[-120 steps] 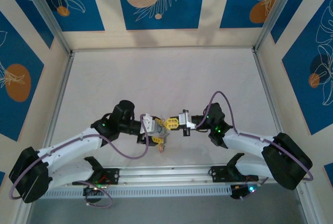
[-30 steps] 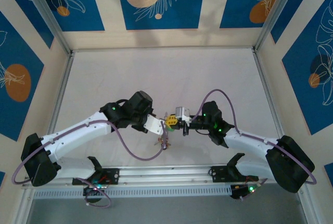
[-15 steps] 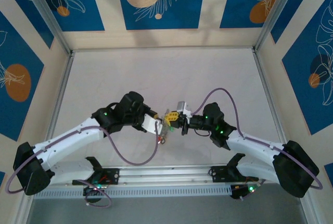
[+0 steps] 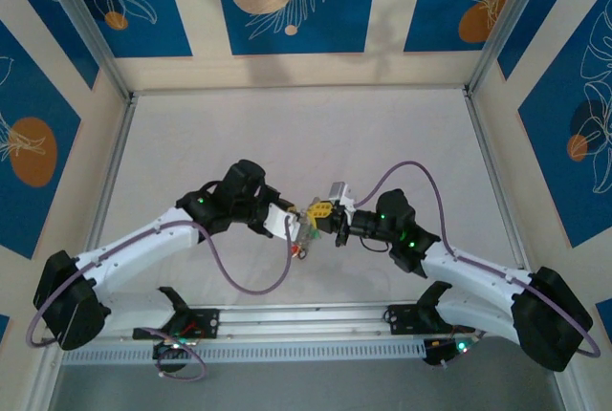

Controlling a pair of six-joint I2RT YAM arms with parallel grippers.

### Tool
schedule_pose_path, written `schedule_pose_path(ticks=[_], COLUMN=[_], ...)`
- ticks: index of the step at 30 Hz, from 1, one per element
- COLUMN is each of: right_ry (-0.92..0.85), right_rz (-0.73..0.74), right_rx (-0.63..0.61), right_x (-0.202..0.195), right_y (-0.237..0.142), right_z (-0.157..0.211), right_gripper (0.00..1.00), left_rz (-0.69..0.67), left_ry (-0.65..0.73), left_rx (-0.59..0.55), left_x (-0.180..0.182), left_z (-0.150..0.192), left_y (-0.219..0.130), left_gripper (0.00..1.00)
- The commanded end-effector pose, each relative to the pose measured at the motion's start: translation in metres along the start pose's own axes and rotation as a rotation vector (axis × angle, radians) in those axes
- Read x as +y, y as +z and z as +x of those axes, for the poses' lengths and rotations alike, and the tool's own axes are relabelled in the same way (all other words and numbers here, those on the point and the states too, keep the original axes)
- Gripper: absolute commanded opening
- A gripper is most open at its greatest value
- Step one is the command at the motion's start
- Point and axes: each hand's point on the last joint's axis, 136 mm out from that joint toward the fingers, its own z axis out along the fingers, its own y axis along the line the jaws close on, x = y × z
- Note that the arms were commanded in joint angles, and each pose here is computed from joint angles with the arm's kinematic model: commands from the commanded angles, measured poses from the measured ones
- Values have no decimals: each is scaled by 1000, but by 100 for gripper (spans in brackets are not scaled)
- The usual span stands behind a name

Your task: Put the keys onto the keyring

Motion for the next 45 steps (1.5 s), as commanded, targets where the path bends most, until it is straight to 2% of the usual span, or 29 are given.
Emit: schedule_pose_path(ticks=[1,9,21,27,34,45], right_ry=[-5,60,67,81,45,-86], right_rz=[59,99,69,57,35,8], right_rx=[-71,-30,-15,0,39,105], right_x=[-8,-16,-8,-8,-4,7], right_y=[-3,-1,-2,2,11,5], right_z=[-27,-17,-12,-2,10,23], right_gripper=[0,0,0,0,0,0], left_rz=[36,-1,71,62,33,39], left_ry=[48,194,334,414,394,289], left_rx=[5,62,193,221,189,176], left_x=[-7,-3,-14,-14,-7,6], left_z=[3,6,21,13,1,15], left_y=[4,7,14,25,23,-5], left_gripper=[0,0,0,0,0,0])
